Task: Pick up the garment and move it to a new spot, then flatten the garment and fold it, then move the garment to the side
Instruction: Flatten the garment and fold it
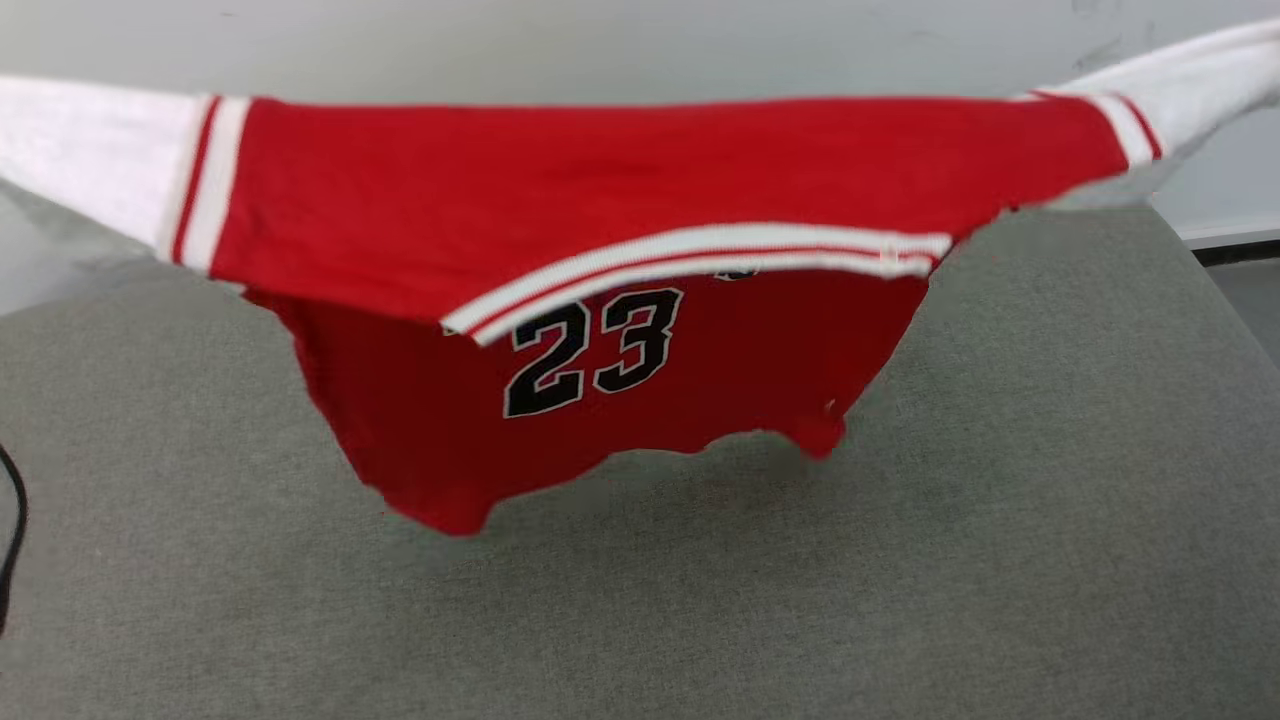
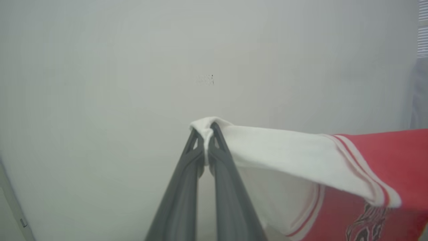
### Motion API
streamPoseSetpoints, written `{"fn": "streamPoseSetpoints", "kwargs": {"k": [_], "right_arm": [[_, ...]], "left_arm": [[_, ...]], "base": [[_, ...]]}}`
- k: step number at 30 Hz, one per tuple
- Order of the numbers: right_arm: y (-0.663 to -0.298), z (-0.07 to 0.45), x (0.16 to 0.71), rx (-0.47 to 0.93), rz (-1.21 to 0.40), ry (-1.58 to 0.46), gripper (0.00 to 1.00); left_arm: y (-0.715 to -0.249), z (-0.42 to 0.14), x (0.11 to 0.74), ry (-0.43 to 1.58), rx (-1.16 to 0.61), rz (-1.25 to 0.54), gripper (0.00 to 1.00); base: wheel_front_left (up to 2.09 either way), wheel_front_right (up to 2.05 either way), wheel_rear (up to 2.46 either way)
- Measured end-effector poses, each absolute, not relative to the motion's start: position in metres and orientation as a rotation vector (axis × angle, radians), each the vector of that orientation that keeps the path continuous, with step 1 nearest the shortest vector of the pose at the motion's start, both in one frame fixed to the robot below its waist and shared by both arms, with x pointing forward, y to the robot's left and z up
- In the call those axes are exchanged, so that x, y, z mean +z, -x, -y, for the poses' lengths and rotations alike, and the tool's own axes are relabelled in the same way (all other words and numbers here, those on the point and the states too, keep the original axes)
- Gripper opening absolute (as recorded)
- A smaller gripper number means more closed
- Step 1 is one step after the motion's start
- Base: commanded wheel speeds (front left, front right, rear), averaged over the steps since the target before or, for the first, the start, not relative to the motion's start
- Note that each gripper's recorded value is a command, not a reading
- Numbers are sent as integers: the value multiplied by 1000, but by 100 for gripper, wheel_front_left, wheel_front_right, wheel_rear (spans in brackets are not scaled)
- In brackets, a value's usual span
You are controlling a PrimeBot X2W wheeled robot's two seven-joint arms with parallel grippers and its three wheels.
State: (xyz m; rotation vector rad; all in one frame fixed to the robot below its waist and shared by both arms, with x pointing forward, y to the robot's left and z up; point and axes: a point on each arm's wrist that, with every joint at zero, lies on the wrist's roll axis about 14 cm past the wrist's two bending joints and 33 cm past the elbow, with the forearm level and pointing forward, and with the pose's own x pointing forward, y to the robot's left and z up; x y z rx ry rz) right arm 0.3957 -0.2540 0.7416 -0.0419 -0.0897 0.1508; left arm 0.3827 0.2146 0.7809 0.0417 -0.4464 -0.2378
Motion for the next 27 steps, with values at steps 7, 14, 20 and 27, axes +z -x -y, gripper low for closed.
{"fn": "streamPoseSetpoints", "kwargs": {"k": [7, 14, 20, 27], "right_arm": [[-404, 246, 774, 162, 176, 64, 0], [-436, 239, 779, 164, 193, 108, 0], [-481, 243, 785, 132, 234, 158, 0], [-558, 237, 769, 124, 245, 196, 0]], "left_arm": [[-384, -218, 822, -41, -224, 577, 0], [-420, -219, 831, -90, -214, 585, 0], [-473, -221, 830, -165, -211, 564, 0], [-548, -214, 824, -230, -216, 571, 0]], "base": [[0, 0, 0], [0, 0, 0], [0, 0, 0], [0, 0, 0]]}}
